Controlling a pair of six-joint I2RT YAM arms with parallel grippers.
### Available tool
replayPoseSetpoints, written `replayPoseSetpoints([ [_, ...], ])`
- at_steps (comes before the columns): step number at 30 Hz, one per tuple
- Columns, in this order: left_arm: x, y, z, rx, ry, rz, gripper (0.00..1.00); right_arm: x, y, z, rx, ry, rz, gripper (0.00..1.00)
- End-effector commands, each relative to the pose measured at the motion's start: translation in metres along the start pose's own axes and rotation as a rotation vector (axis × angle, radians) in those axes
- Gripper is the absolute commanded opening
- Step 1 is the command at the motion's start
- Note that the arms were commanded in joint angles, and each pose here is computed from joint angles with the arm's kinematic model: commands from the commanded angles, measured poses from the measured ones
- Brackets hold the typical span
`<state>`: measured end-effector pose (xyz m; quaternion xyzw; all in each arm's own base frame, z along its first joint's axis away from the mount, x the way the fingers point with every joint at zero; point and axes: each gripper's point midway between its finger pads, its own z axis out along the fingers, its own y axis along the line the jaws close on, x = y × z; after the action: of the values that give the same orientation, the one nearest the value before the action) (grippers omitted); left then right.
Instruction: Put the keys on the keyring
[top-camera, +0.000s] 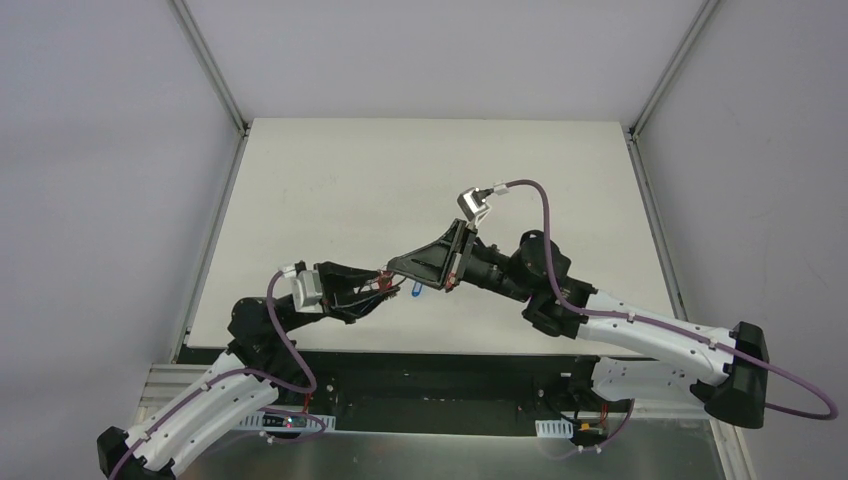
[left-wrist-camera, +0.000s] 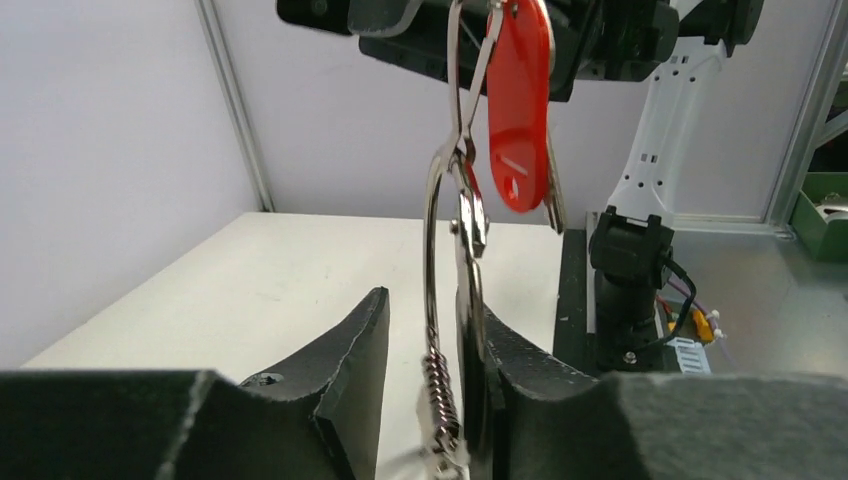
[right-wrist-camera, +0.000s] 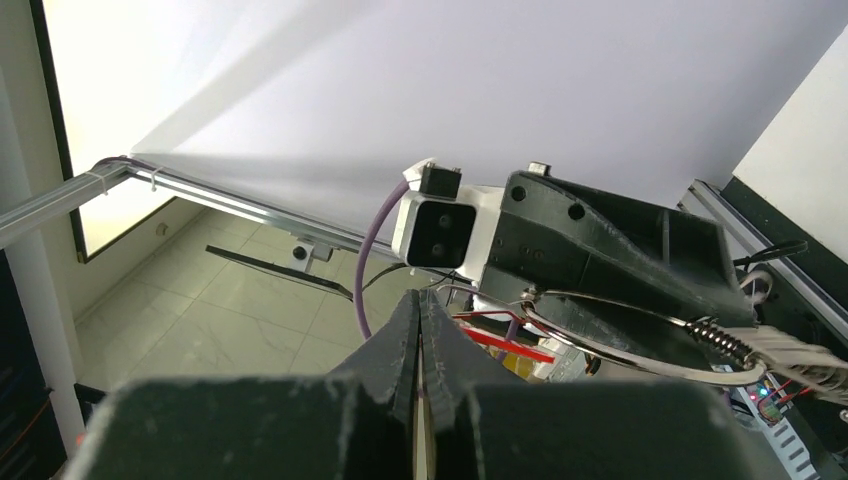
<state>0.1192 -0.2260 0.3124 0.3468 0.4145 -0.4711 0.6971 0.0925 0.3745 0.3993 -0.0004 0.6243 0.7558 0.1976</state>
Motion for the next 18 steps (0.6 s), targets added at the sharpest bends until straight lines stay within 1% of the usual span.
replayPoseSetpoints([
  [1, -0.023, -0.004, 0.005, 0.028, -0.049, 0.039, 0.17, -0.008, 0.047, -0.007, -0.115, -0.028, -0.042, 0.00],
  [2, -0.024, -0.004, 0.005, 0.025, -0.046, 0.040, 0.00, -0.008, 0.046, -0.008, -0.114, -0.027, -0.043, 0.00],
  [7, -0.027, -0.002, 0.004, 0.005, -0.054, 0.034, 0.00, -0.008, 0.041, -0.013, -0.097, -0.038, -0.052, 0.00],
  [12, -0.032, 0.003, 0.003, -0.034, -0.067, 0.018, 0.00, -0.009, 0.022, -0.021, -0.046, -0.062, -0.066, 0.00],
  [18, -0.024, 0.022, 0.003, -0.143, -0.006, -0.033, 0.00, -0.012, 0.000, -0.034, 0.034, -0.092, -0.097, 0.00],
])
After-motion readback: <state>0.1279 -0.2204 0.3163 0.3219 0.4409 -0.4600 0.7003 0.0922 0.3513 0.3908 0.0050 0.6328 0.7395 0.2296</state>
